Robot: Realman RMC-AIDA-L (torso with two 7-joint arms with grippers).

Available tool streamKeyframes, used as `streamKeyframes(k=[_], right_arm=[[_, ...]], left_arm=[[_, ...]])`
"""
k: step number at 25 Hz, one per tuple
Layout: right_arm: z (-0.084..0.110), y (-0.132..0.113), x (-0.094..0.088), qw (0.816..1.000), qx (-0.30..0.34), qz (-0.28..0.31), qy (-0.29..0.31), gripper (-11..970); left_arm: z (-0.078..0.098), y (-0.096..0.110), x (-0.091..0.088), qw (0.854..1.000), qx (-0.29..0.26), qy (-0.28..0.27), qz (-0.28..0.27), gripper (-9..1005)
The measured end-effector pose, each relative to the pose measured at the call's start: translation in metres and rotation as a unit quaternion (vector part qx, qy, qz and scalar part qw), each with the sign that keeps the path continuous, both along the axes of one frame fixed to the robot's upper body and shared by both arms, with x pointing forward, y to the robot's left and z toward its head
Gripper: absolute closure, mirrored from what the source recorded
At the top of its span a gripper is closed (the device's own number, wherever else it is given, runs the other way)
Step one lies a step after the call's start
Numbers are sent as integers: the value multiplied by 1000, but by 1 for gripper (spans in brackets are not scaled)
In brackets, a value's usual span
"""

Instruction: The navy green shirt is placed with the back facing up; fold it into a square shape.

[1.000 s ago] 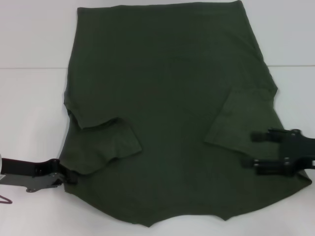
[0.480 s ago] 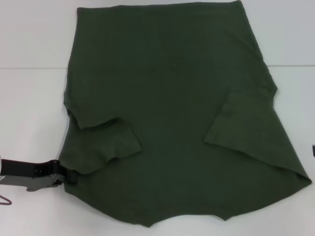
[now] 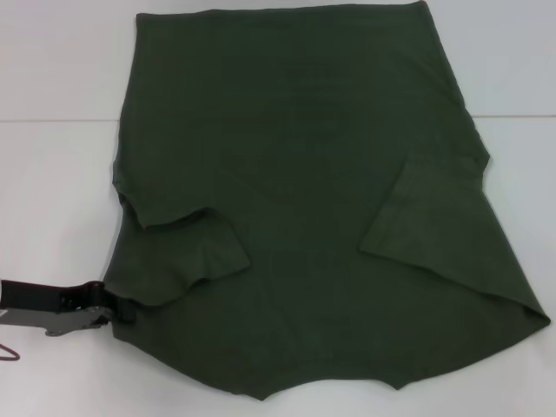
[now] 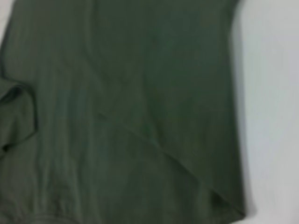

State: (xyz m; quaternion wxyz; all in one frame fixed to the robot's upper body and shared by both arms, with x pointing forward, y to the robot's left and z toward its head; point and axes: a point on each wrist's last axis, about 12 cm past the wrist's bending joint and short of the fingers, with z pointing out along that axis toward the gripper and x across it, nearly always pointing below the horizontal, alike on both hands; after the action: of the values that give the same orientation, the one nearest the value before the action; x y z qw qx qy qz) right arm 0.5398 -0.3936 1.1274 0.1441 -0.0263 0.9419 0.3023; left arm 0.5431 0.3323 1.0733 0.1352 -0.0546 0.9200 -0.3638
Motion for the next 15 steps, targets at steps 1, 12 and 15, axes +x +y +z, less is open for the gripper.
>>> streamKeyframes(k=[1,12,15], right_arm=[[-1,0,1,1000,-3,1,2,77],[-12,14,14,1000,-24,19,6,76],[-14,17,17,999,-27,20,8,76]], left_arm=[[0,0,0,1000,-1,-1,0,958],[1,-2,2,1000,-7,-11,0,958],[1,-2,2,1000,-6,-13,1,958]])
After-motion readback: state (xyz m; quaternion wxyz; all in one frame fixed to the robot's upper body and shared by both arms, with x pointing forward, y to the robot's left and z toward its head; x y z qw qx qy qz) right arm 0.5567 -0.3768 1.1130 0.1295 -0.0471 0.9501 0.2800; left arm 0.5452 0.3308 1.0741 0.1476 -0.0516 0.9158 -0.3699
